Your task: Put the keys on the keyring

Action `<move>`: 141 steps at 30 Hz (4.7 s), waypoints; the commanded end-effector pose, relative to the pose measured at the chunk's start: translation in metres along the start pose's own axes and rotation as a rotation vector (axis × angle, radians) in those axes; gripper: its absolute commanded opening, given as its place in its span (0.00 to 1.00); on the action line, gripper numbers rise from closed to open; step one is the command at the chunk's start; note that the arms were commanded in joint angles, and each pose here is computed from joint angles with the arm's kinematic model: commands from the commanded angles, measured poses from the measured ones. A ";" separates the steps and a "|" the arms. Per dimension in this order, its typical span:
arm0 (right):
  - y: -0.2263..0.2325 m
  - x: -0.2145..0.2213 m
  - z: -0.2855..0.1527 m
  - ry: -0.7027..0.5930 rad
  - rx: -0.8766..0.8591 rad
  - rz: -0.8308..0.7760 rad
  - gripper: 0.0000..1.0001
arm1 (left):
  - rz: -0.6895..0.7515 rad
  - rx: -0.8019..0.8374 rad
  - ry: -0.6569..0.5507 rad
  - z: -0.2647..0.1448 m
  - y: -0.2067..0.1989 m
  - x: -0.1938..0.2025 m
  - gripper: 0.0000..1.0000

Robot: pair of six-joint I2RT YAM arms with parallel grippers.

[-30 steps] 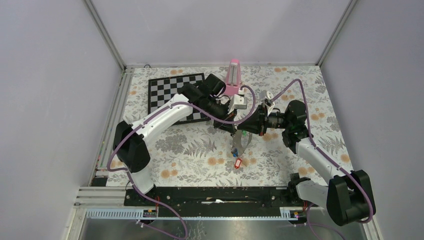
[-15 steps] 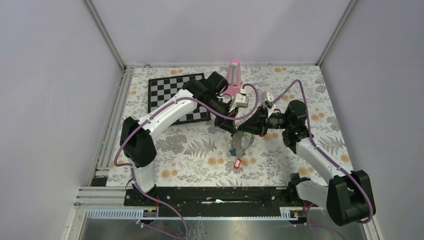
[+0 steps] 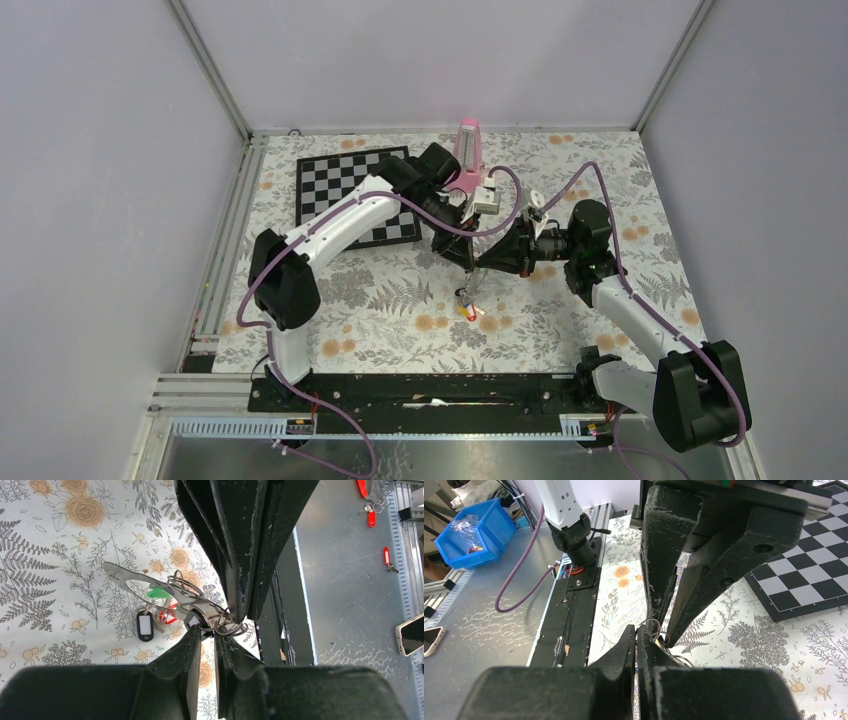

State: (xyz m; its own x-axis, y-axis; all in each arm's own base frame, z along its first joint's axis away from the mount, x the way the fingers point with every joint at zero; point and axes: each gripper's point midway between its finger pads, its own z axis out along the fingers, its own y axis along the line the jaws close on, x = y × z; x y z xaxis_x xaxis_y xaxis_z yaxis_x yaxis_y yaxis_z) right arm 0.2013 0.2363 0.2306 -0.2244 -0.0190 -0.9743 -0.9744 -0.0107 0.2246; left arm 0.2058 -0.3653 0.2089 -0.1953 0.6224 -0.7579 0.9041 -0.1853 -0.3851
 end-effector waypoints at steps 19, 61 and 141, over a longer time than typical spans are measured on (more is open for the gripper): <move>0.002 -0.029 0.005 -0.027 -0.001 -0.121 0.00 | 0.188 0.056 -0.019 0.009 -0.019 -0.017 0.23; 0.005 -0.034 0.002 -0.051 -0.001 -0.119 0.00 | 0.206 -0.111 -0.087 -0.013 -0.004 -0.042 0.32; -0.012 -0.023 -0.001 -0.068 0.061 -0.087 0.45 | 0.364 -0.495 0.386 -0.048 -0.008 -0.035 0.00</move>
State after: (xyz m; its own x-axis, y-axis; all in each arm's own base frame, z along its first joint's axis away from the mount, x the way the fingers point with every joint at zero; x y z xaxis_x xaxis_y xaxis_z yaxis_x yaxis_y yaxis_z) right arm 0.2210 0.2357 0.2438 -0.1820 0.0241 -0.9830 -0.9796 0.0825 0.1834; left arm 0.2141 -0.3496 0.2444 0.1806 0.8327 -0.5235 0.9830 -0.1341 0.1257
